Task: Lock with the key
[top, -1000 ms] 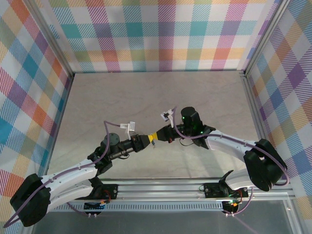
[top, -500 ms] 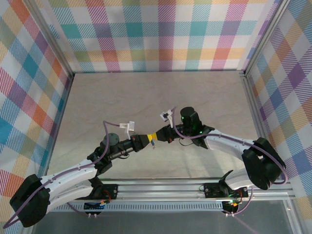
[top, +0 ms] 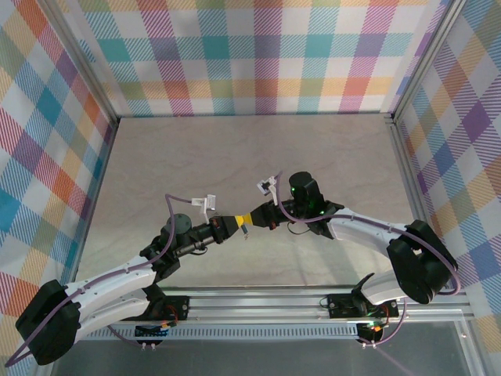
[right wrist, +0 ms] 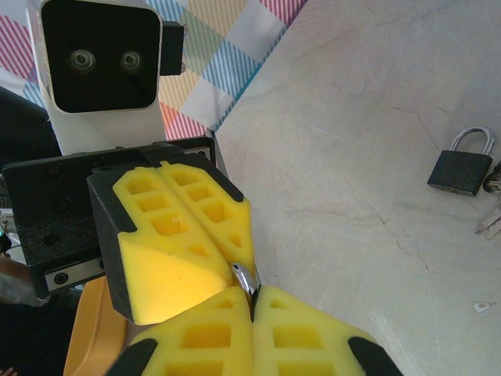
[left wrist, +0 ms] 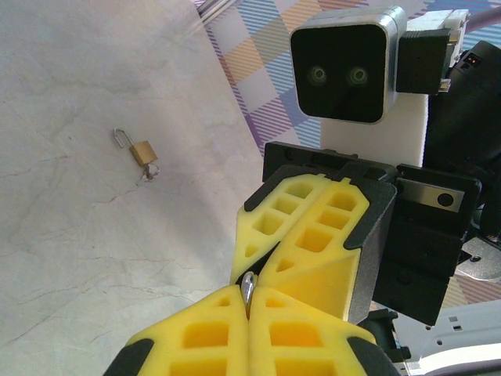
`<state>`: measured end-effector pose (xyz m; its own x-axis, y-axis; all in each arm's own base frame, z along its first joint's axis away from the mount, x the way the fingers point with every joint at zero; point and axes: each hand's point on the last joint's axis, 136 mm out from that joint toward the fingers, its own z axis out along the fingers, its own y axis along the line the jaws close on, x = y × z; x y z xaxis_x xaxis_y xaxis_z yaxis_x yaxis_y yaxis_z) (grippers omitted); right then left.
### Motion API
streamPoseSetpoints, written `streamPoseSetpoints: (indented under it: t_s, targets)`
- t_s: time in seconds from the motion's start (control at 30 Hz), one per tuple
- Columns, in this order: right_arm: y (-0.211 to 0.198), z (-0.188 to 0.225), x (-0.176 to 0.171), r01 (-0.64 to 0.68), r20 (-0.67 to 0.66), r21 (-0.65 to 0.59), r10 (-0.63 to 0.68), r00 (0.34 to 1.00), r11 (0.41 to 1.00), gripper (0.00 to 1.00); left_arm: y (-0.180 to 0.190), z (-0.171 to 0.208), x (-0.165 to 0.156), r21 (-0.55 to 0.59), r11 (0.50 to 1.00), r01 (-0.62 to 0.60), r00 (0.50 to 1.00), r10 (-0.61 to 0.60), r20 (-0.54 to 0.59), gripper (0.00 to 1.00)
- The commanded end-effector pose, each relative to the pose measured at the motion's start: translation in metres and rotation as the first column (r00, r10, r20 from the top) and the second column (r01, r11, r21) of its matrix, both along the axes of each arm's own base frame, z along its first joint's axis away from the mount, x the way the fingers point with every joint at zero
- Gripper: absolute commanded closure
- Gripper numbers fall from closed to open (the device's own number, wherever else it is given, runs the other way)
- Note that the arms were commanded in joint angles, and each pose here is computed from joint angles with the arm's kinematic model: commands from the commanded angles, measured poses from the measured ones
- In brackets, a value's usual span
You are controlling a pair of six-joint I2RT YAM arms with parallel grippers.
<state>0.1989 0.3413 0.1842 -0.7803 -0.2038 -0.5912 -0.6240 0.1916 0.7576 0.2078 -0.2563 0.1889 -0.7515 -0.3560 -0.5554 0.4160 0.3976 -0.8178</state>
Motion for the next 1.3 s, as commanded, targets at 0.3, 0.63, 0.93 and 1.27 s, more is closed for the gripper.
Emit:
streamPoseSetpoints:
  t_s: [0.3, 0.63, 0.93, 1.27]
  targets:
    - [0.0, 0.024, -0.009, -0.02, 0.103, 0.034, 0.017, 0.995, 0.999, 0.58, 0.019, 0.008, 0.018, 0.018, 0.989, -0.145, 0.989, 0.145, 0.015, 1.0]
    - [-0.015, 0.004, -0.017, 0.028, 0.092, 0.01, -0.029, 0.995, 1.0, 0.27, 0.031, 0.006, 0.025, 0.001, 0.971, -0.237, 0.971, 0.237, -0.043, 1.0]
    - [0.005, -0.014, -0.03, 0.043, 0.058, -0.01, -0.043, 0.997, 0.999, 0.21, 0.024, 0.007, 0.027, -0.03, 0.971, -0.237, 0.969, 0.234, -0.073, 1.0]
    - [0.008, -0.018, -0.006, 0.152, -0.168, 0.085, -0.136, 0.976, 0.985, 0.16, 0.004, 0.033, 0.008, -0.109, 0.99, -0.092, 0.995, 0.095, 0.023, 1.0]
